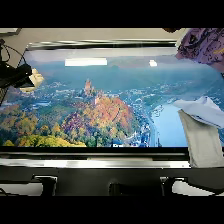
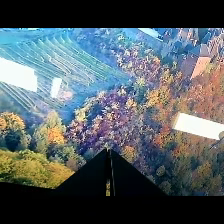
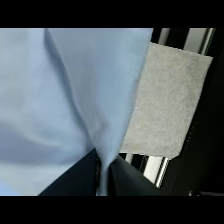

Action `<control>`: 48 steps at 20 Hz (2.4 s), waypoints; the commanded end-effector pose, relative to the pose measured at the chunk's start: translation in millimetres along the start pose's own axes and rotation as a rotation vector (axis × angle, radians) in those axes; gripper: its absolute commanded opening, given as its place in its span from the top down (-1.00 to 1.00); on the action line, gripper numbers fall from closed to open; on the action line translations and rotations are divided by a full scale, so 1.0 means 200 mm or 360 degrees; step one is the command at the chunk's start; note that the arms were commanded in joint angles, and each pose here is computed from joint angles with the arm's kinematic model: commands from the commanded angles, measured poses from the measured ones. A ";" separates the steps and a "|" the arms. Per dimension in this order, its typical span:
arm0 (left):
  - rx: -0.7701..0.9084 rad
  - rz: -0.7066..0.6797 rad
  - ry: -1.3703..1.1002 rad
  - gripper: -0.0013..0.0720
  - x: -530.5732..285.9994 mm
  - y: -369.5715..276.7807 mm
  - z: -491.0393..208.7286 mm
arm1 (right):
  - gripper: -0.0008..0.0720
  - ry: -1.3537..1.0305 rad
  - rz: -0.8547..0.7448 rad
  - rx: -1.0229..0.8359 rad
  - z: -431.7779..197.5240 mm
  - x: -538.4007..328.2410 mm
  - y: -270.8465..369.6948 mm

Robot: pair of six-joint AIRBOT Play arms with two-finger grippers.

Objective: Fold the clothes and pants, and hang the long-sleeved shirts on hangers.

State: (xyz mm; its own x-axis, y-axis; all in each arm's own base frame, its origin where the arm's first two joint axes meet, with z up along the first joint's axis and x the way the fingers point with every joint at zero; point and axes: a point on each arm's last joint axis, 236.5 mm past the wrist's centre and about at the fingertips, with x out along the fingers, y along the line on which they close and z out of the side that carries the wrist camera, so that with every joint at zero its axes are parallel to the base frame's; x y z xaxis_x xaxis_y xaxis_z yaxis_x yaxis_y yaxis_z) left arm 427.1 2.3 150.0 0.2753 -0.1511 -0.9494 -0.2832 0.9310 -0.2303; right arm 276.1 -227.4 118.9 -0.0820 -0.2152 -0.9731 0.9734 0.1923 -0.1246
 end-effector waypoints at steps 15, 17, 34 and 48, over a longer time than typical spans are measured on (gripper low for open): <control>0.0001 0.0001 0.0001 0.91 0.00 0.00 0.00 | 0.89 0.0094 -0.0420 -0.0170 -0.42 0.56 -0.50; 0.0002 0.0001 0.0001 0.91 0.00 0.00 0.00 | 0.89 0.0084 -0.0414 -0.0179 -0.42 0.58 -0.49; 0.0002 0.0001 0.0000 0.91 0.00 0.00 0.00 | 0.61 -0.0018 -0.0570 -0.0286 -0.35 0.63 -0.60; 0.0151 0.0001 -0.0242 0.91 -0.29 0.11 0.03 | 0.39 -0.0519 0.1209 -0.1030 -0.55 -0.28 0.85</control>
State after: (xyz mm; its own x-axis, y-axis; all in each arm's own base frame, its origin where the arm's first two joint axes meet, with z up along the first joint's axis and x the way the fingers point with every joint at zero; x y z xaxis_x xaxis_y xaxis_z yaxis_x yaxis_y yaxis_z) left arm 417.7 17.7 180.0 0.3551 -0.1291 -0.9259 -0.2212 0.9507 -0.2174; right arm 349.4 -166.7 88.1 0.4040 -0.2532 -0.8790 0.7059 0.6975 0.1235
